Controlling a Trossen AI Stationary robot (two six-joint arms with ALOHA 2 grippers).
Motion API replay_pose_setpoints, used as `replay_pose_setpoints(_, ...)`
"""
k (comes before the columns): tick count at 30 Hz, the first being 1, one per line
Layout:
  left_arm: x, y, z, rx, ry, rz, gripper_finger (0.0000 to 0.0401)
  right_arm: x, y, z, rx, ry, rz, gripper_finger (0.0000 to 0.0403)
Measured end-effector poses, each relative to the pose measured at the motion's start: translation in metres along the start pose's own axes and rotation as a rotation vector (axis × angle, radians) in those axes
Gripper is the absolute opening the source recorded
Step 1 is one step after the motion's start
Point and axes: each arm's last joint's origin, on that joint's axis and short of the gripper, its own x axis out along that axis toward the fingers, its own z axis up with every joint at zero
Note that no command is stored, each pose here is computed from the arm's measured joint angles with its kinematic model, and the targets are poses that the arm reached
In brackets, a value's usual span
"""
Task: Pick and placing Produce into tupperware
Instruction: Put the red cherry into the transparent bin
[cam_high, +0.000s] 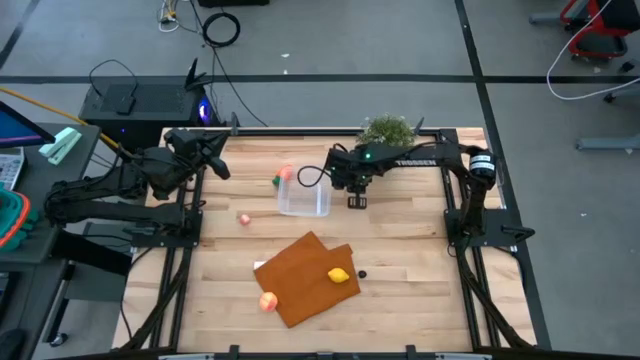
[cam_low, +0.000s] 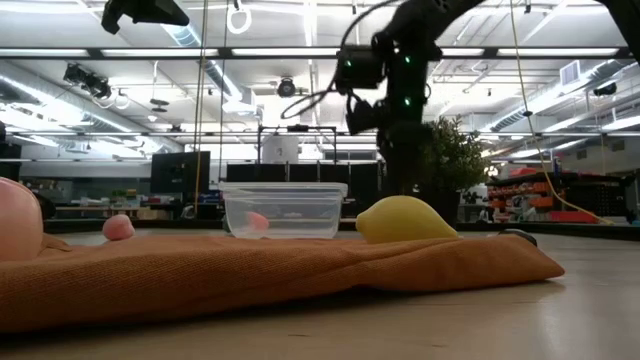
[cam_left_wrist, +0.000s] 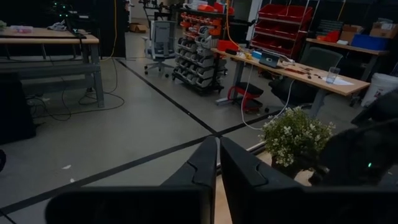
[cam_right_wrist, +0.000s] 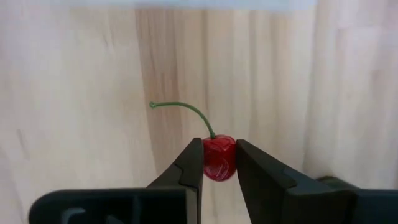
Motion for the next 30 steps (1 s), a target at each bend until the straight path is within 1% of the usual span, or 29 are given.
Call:
replay_pose_setpoints(5, 0.000, 0.000, 0.000, 0.000, 0.000, -0.001, 0.0030, -0.033, -0.007, 0.017, 0.002, -0.071, -0.014, 0.0052)
replay_pose_setpoints(8, 0.000, 0.000, 0.000, 0.000, 0.000, 0.000, 0.0026, -0.054, -0.010, 0.028, 0.001, -0.148, -0.026, 0.0052)
replay_pose_setpoints(10, 0.000, 0.000, 0.000, 0.000, 0.000, -0.001, 0.0024, -0.066, -0.011, 0.034, 0.001, -0.206, -0.010, 0.0052)
replay_pose_setpoints(15, 0.000, 0.000, 0.000, 0.001, -0.001, 0.000, 0.0027, -0.085, -0.013, 0.047, 0.006, -0.337, -0.002, 0.0052)
replay_pose_setpoints(18, 0.000, 0.000, 0.000, 0.001, 0.000, 0.000, 0.0031, -0.088, -0.008, 0.053, -0.002, -0.390, -0.001, 0.0052)
replay_pose_setpoints(21, 0.000, 0.000, 0.000, 0.001, -0.001, -0.001, 0.0031, -0.084, -0.002, 0.059, 0.010, -0.411, 0.026, 0.0052)
replay_pose_setpoints(25, 0.000, 0.000, 0.000, 0.000, -0.001, 0.000, 0.0025, -0.069, 0.005, 0.068, 0.023, -0.412, 0.055, 0.0052)
replay_pose_setpoints(27, 0.000, 0.000, 0.000, -0.001, -0.002, 0.000, 0.0023, -0.065, 0.005, 0.072, 0.024, -0.430, 0.055, 0.0052)
replay_pose_setpoints(30, 0.000, 0.000, 0.001, -0.005, -0.005, -0.001, 0.0021, -0.054, 0.006, 0.076, 0.045, -0.414, 0.080, 0.0052)
